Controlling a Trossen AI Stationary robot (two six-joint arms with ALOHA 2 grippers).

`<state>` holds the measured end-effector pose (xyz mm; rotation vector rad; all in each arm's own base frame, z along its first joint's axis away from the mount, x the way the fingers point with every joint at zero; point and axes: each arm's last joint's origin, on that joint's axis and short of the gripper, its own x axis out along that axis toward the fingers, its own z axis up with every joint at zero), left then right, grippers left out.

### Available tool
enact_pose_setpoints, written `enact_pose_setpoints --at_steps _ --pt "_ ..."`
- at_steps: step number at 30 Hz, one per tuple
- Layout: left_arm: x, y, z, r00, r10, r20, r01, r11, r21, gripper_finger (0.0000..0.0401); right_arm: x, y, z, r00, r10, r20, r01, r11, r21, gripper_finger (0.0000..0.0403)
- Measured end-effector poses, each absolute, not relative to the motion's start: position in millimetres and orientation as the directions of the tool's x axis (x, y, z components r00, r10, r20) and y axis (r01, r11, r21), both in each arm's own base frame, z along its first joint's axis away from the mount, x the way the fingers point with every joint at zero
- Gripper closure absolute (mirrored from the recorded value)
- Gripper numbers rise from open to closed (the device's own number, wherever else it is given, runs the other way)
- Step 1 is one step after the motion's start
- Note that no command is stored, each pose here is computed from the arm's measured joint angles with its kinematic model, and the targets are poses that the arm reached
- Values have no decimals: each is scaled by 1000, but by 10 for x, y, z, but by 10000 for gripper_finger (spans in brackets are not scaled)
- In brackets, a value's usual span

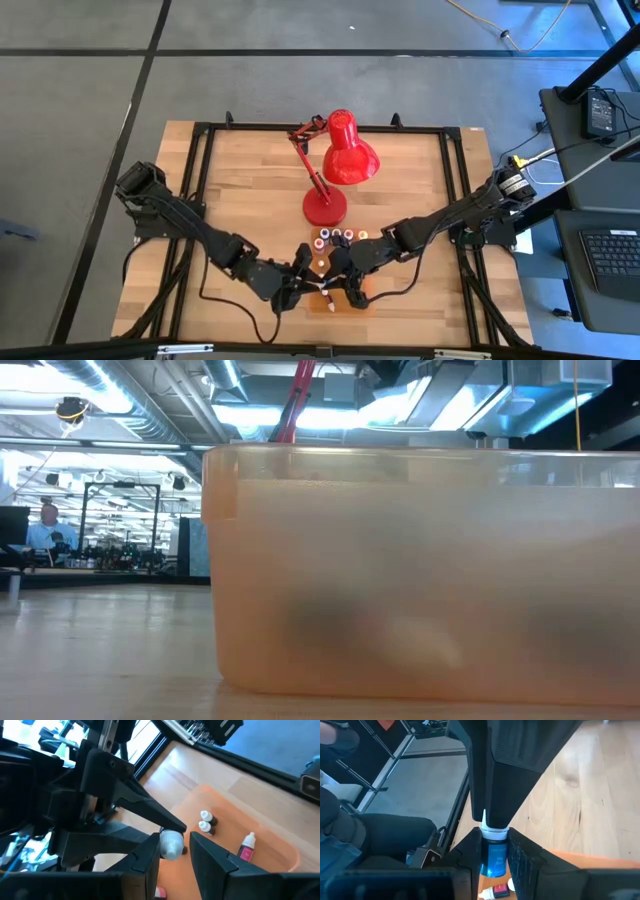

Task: Pick & Place food coloring
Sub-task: Adjust the light blue food coloring bottle in the orange bin

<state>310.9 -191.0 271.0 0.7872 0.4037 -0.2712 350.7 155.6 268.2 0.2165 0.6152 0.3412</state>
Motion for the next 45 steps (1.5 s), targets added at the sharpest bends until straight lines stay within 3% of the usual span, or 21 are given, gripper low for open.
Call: enact_pose_setpoints --at_steps 12,20,31,37,45 --pt "3116 -1896 2708 888 -83 -452 383 678 628 303 3513 1557 2688 770 373 -517 -264 925 274 320" --pt "3115 -1896 2710 889 -81 -451 381 678 628 355 3514 1558 2689 771 374 -515 -279 926 255 320" --pt "3120 -1889 2693 886 -74 -458 350 754 556 344 3488 1545 2653 723 402 -562 -294 915 276 308" --pt "3117 -1839 2630 850 -89 -520 354 827 437 353 3269 1423 2528 607 196 -770 -86 980 182 239" --pt "3203 -1637 2585 810 -104 -577 285 930 232 354 2942 1456 2704 619 -54 -784 24 998 -49 183"
